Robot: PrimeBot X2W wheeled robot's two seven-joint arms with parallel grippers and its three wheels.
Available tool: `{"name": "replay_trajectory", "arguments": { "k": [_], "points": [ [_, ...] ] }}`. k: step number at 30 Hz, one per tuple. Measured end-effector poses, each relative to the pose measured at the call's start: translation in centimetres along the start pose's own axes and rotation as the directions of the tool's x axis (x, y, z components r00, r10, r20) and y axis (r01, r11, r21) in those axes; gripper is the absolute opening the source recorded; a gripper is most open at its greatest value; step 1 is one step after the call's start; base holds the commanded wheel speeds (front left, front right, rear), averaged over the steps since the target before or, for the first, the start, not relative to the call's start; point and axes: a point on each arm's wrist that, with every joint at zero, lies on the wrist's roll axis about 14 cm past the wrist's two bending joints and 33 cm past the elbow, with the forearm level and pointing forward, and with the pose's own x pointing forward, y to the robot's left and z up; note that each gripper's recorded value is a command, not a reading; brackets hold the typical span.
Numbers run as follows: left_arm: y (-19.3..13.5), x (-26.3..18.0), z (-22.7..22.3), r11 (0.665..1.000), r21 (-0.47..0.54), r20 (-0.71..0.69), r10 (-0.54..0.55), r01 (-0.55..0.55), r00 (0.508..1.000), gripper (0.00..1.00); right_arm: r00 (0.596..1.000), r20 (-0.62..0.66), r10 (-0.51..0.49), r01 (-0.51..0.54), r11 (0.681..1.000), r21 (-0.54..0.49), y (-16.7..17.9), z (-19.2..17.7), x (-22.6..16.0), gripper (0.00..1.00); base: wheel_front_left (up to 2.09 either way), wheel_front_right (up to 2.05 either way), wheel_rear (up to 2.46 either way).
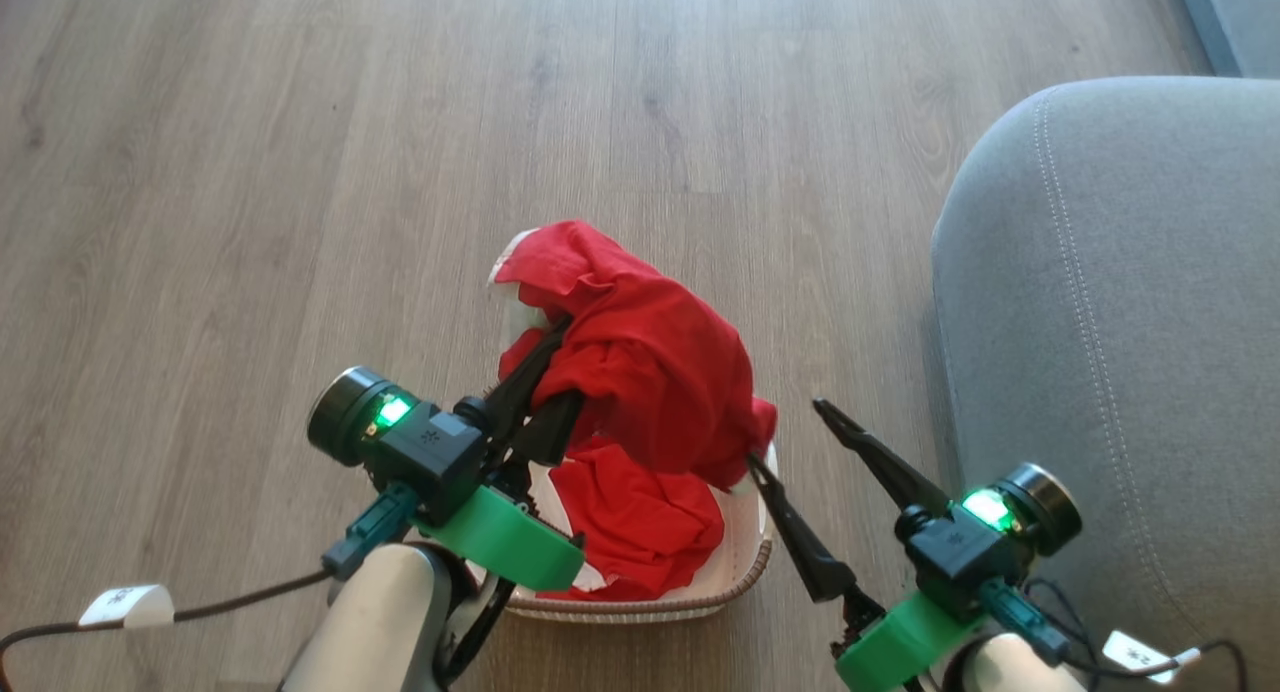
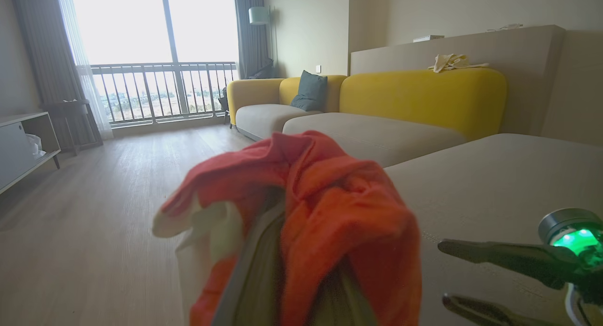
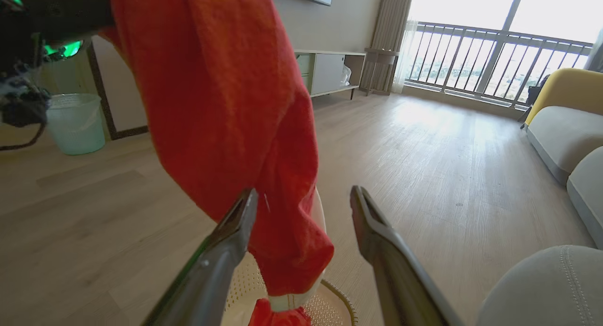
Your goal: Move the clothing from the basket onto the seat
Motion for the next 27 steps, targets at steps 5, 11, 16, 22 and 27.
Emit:
{"name": "replay_trajectory", "arguments": {
  "k": [5, 11, 16, 22, 27],
  "points": [
    [-0.1, 0.2, -0.4, 1.0, -0.006, -0.009, -0.008, 0.008, 1.0, 0.0, 0.994, 0.05, 0.096, -0.092, 0.993, -0.069, 1.2, 1.8, 0.7, 1.0, 0.0, 0.0, 0.0],
    [-1.3, 0.7, -0.6, 0.998, -0.019, -0.011, -0.055, 0.055, 0.998, 0.0, 0.981, 0.046, 0.187, -0.181, 0.976, -0.121, 2.8, 1.7, 1.7, 1.0, 0.0, 0.0, 0.0],
    [-3.4, 0.8, -0.6, 0.992, -0.028, -0.01, -0.124, 0.124, 0.992, 0.0, 0.974, 0.025, 0.226, -0.219, 0.962, -0.165, 3.1, 1.1, 3.1, 1.0, 0.0, 0.0, 0.0],
    [-5.1, 0.4, -1.0, 0.982, -0.048, -0.023, -0.182, 0.181, 0.983, 0.0, 0.974, 0.001, 0.228, -0.224, 0.959, -0.174, 3.0, 0.2, 4.6, 1.0, 0.0, 0.0, 0.0],
    [-6.1, 0.7, -0.8, 0.973, -0.04, -0.014, -0.226, 0.226, 0.974, 0.0, 0.966, -0.008, 0.26, -0.257, 0.949, -0.182, 3.9, -0.2, 5.5, 1.0, 0.0, 0.0, 0.0]
  ]
}}
